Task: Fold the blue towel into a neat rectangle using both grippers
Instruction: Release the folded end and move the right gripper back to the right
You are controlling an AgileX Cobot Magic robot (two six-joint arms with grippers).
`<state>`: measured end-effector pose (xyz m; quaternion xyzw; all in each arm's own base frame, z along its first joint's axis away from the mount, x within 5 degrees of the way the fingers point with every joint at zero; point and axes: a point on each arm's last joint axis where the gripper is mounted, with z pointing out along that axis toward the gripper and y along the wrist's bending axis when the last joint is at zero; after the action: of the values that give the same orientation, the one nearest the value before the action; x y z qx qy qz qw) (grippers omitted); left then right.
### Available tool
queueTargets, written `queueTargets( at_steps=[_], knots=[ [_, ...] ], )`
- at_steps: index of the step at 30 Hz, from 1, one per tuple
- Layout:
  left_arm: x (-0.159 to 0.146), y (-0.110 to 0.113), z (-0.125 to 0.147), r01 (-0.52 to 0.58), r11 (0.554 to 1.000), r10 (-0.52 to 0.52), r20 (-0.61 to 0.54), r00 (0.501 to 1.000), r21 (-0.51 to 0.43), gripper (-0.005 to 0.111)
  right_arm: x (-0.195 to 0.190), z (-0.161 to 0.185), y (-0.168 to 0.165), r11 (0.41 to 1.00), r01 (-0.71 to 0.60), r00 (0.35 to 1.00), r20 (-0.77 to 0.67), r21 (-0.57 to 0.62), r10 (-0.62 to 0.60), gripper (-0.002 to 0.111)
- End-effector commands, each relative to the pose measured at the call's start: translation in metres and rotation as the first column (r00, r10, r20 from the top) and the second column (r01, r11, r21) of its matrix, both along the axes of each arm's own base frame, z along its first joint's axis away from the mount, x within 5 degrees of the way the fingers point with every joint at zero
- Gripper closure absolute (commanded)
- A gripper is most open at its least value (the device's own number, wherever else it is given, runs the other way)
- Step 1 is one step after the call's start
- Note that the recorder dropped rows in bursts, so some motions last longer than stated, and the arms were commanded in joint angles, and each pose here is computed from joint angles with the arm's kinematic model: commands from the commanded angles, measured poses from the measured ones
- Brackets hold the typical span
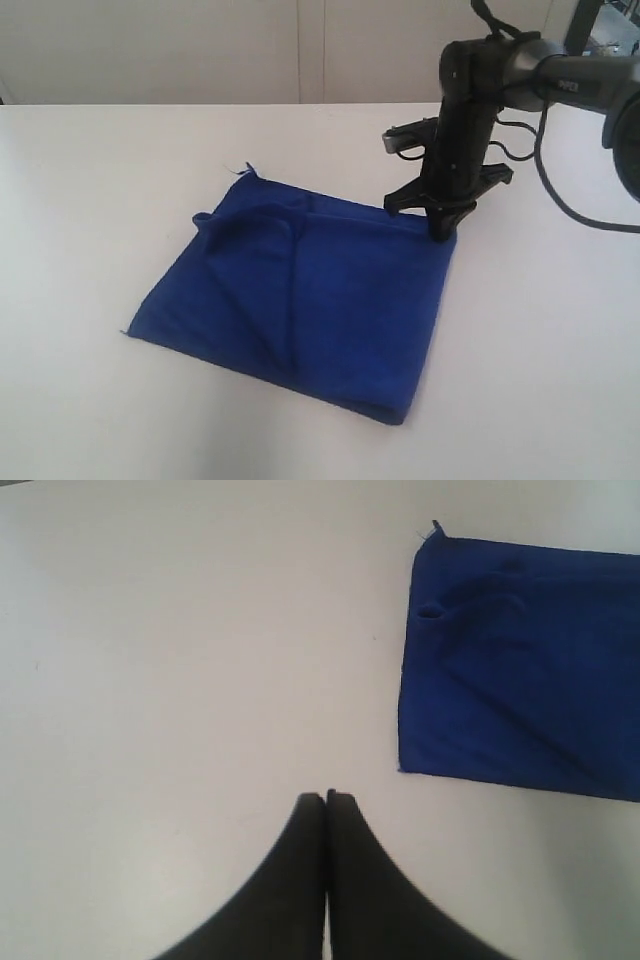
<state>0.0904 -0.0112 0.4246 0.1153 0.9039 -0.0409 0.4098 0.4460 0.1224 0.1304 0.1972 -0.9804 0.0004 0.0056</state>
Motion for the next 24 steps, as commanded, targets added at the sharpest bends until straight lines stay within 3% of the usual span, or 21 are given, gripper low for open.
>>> queueTargets(
  at_steps=[1,14,19,24],
  knots=[
    [-0.004,-0.001,0.002,-0.004,1.0,0.004,0.003,1.0,-0.008,0.107,-0.029,-0.026,-0.015,0.998,0.023,0.99,-0.134,-0.063,-0.031,0.108],
    [-0.004,-0.001,0.002,-0.004,1.0,0.004,0.003,1.0,-0.008,0.107,-0.105,0.0,-0.033,0.996,0.064,0.993,-0.098,-0.056,-0.069,0.108],
    [-0.004,-0.001,0.002,-0.004,1.0,0.004,0.003,1.0,-0.008,0.107,-0.134,0.014,-0.041,0.996,0.081,0.996,-0.034,-0.033,-0.082,0.108],
    [-0.004,-0.001,0.002,-0.004,1.0,0.004,0.003,1.0,-0.008,0.107,-0.135,0.046,-0.041,0.996,0.088,0.991,0.099,0.025,-0.09,0.108]
  ],
)
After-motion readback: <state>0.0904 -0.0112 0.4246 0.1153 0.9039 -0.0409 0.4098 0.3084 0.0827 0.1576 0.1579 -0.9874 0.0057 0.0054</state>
